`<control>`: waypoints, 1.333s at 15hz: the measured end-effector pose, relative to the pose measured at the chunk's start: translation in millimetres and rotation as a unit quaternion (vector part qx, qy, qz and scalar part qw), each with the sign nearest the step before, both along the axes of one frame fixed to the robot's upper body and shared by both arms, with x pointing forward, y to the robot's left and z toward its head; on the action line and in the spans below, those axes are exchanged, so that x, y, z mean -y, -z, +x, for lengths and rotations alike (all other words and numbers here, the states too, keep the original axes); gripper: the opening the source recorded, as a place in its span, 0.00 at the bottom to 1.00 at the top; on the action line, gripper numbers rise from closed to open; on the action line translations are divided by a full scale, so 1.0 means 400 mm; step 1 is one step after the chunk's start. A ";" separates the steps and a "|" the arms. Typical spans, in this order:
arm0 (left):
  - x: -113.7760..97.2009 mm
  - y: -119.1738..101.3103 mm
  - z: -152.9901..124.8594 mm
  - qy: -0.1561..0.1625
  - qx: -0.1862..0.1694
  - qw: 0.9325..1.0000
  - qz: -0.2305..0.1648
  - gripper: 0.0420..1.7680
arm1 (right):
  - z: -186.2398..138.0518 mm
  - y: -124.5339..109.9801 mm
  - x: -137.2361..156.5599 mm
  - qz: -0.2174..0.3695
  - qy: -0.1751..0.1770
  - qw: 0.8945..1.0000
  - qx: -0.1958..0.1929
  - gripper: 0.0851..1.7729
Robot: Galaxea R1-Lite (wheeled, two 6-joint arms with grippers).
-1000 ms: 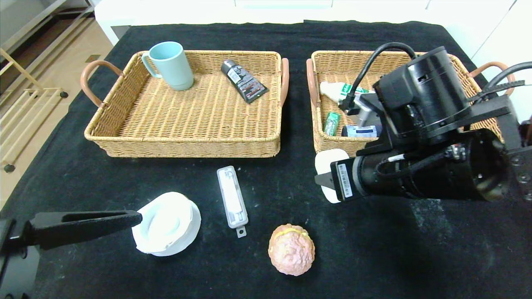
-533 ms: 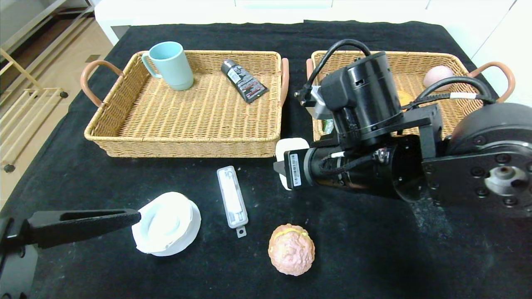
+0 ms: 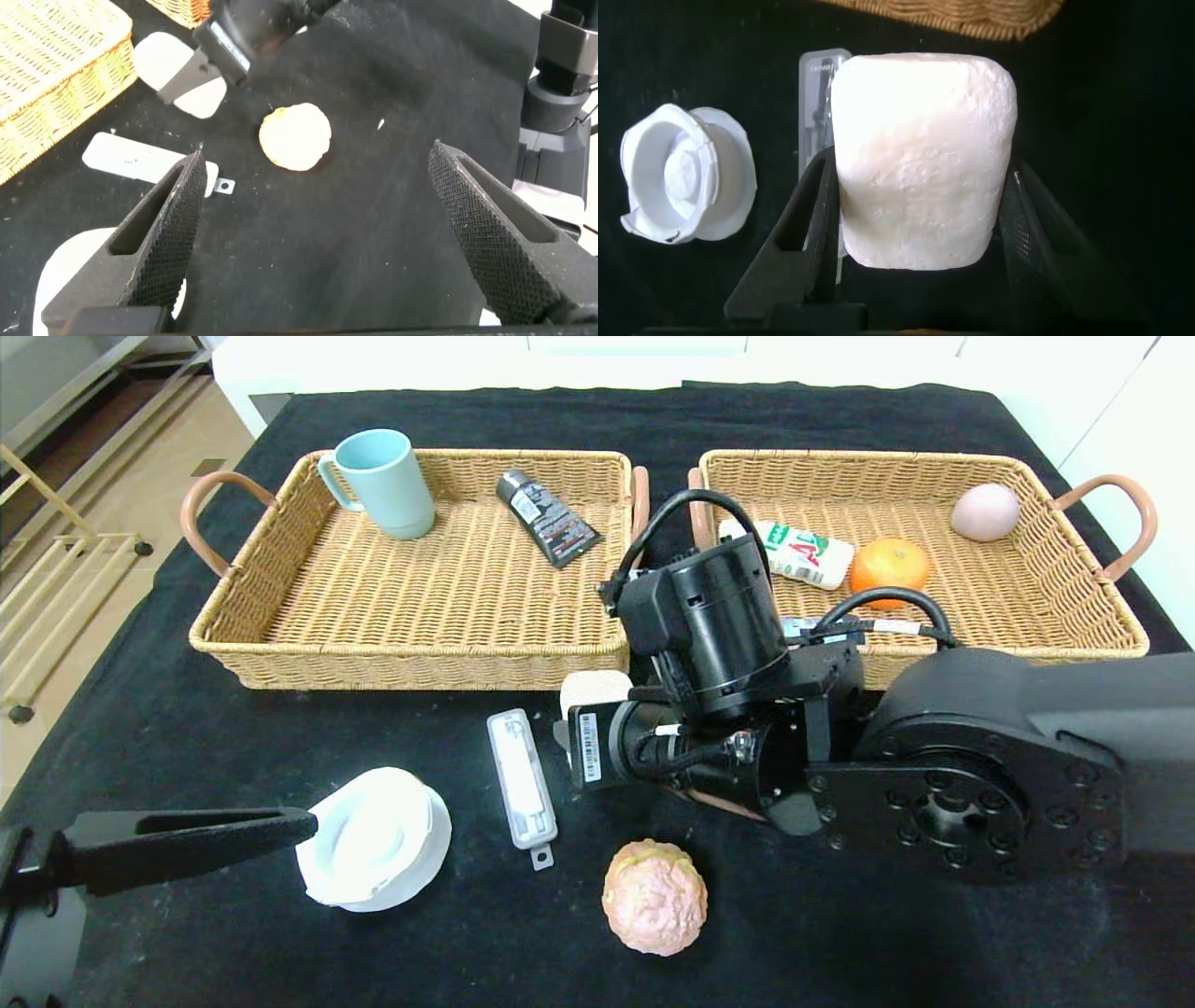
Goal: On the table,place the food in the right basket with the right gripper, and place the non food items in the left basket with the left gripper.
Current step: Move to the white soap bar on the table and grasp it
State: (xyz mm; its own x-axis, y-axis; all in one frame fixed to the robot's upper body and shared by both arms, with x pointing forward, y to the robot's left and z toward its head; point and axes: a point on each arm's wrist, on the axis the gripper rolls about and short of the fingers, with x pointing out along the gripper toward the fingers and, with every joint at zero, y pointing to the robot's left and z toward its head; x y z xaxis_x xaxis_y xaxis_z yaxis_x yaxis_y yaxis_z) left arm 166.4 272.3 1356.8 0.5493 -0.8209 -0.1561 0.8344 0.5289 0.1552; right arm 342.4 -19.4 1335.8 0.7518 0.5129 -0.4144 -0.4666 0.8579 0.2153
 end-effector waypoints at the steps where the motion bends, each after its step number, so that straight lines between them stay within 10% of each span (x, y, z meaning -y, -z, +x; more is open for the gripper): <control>1: 0.000 0.000 0.000 0.000 0.000 1.000 0.000 0.97 | -0.003 0.007 -0.008 -0.002 -0.003 1.000 -0.002 0.57; 13: 0.000 0.002 0.000 0.000 -0.001 1.000 0.002 0.97 | 0.003 0.035 -0.017 -0.017 0.007 1.000 -0.007 0.57; 20: 0.003 0.004 0.004 0.001 -0.004 1.000 0.004 0.97 | 0.000 0.029 -0.011 -0.026 0.013 1.000 0.000 0.80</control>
